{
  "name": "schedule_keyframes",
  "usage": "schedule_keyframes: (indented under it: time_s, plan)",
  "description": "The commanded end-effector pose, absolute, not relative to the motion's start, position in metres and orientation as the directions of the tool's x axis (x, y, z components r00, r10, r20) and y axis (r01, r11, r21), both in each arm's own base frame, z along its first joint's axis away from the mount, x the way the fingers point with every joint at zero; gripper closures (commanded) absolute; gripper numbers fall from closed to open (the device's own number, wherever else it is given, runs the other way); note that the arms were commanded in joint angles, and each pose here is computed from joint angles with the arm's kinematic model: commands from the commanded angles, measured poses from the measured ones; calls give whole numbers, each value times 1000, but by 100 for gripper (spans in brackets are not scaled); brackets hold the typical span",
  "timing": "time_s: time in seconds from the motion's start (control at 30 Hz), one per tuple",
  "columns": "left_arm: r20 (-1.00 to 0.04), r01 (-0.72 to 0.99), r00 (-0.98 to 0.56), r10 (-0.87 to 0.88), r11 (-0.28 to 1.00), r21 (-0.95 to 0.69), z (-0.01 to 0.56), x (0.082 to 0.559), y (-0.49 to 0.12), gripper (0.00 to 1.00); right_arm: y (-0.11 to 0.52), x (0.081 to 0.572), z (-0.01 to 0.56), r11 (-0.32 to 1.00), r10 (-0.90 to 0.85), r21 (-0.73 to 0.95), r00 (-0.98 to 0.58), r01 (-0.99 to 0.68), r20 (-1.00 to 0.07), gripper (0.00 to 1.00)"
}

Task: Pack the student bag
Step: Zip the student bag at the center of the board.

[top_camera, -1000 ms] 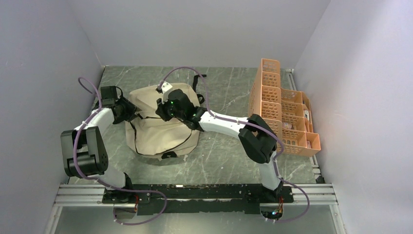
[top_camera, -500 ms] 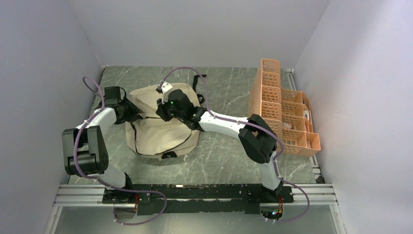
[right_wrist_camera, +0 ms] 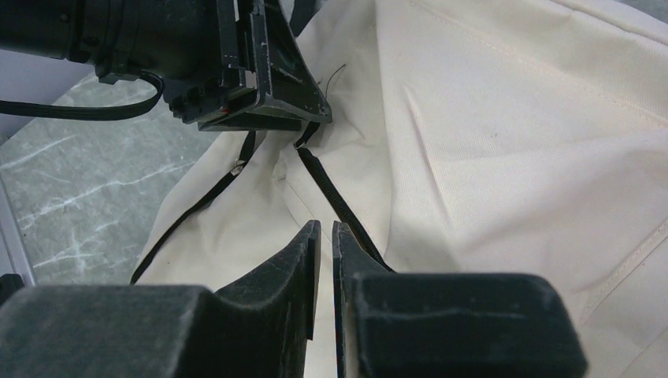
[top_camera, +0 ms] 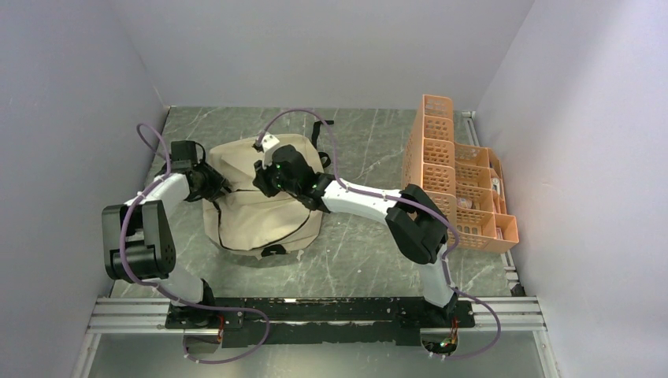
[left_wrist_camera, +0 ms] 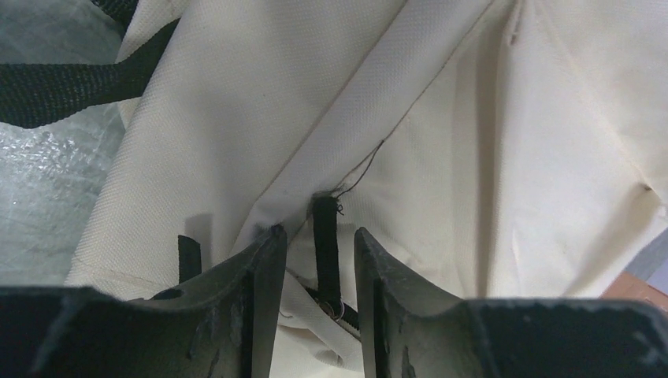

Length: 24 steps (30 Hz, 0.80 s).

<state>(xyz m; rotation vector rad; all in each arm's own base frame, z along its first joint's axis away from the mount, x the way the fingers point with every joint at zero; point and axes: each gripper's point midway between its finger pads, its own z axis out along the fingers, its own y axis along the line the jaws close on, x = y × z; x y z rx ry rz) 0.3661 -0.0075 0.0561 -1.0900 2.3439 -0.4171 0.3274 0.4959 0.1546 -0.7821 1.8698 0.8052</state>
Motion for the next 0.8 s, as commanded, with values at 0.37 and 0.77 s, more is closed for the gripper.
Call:
schedule_keyframes:
  time_s: [0.37, 0.77]
  plan:
    - [-369, -587, -572, -733, 680, -440, 43, 400, -18, 69, 485, 328, 167, 601, -162, 194, -356, -775, -920, 85]
    - [-466, -559, -548, -695, 719, -414, 76, 404, -5, 95, 483, 327, 167, 602, -153, 202, -360, -772, -920, 85]
